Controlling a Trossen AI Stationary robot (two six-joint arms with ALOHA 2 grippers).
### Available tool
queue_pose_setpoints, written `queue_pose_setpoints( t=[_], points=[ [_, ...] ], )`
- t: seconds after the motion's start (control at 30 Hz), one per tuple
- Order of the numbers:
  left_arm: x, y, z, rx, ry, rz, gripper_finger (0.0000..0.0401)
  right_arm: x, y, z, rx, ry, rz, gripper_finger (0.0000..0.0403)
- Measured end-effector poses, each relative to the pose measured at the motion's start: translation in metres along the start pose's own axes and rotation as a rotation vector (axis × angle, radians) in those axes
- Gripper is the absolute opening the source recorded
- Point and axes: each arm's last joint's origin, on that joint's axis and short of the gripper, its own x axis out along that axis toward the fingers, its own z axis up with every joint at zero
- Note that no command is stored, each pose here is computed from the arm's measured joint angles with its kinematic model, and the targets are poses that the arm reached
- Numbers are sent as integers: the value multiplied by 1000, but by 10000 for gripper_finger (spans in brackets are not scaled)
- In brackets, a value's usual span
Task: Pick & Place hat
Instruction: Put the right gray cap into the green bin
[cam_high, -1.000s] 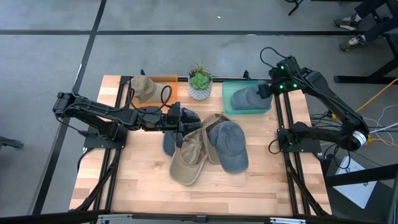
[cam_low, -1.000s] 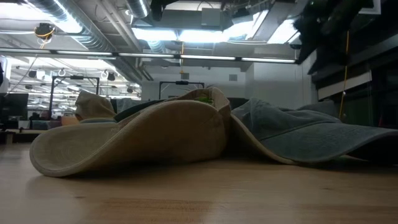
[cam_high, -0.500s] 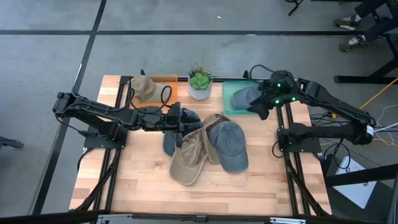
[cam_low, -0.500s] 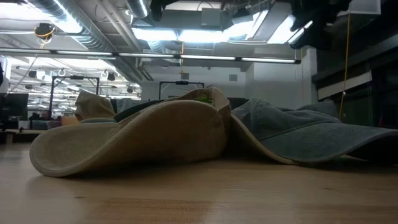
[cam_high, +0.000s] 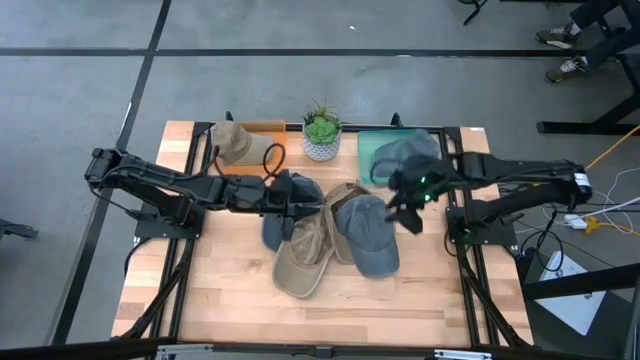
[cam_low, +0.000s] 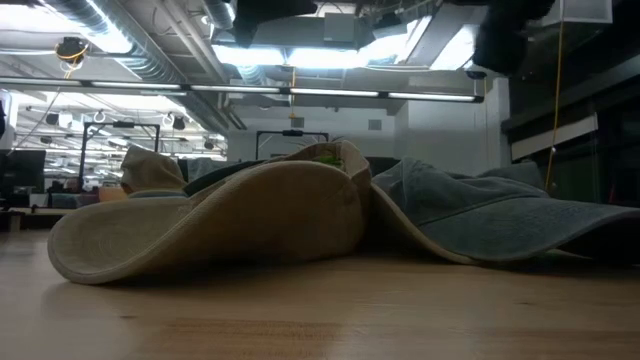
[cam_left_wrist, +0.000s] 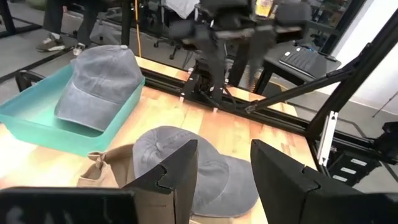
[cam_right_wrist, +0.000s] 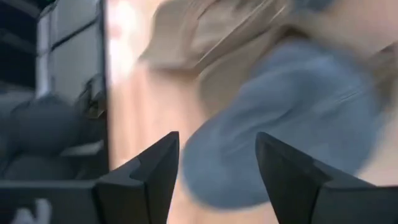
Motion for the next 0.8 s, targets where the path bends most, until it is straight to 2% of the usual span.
queue_pose_setpoints(
  t=[0.1, 0.23, 0.53, 0.67, 0.8],
  points=[
    [-1, -2, -1, 2, 3, -9, 143, 11, 15, -9, 7, 96, 53, 192],
    [-1, -5, -2, 5, 6, -18, 143, 20, 35, -20, 6, 156, 77, 179],
    [-2, -8, -3, 6, 11, -29, 143, 24, 71, -47, 129, 177, 29, 169],
    [-2, -8, -4, -5, 17, -27, 143, 32, 80, -64, 269, 150, -5, 169],
    [-2, -6, -8, 3, 58, -11, 143, 52, 83, -85, 528, 92, -11, 169]
  ],
)
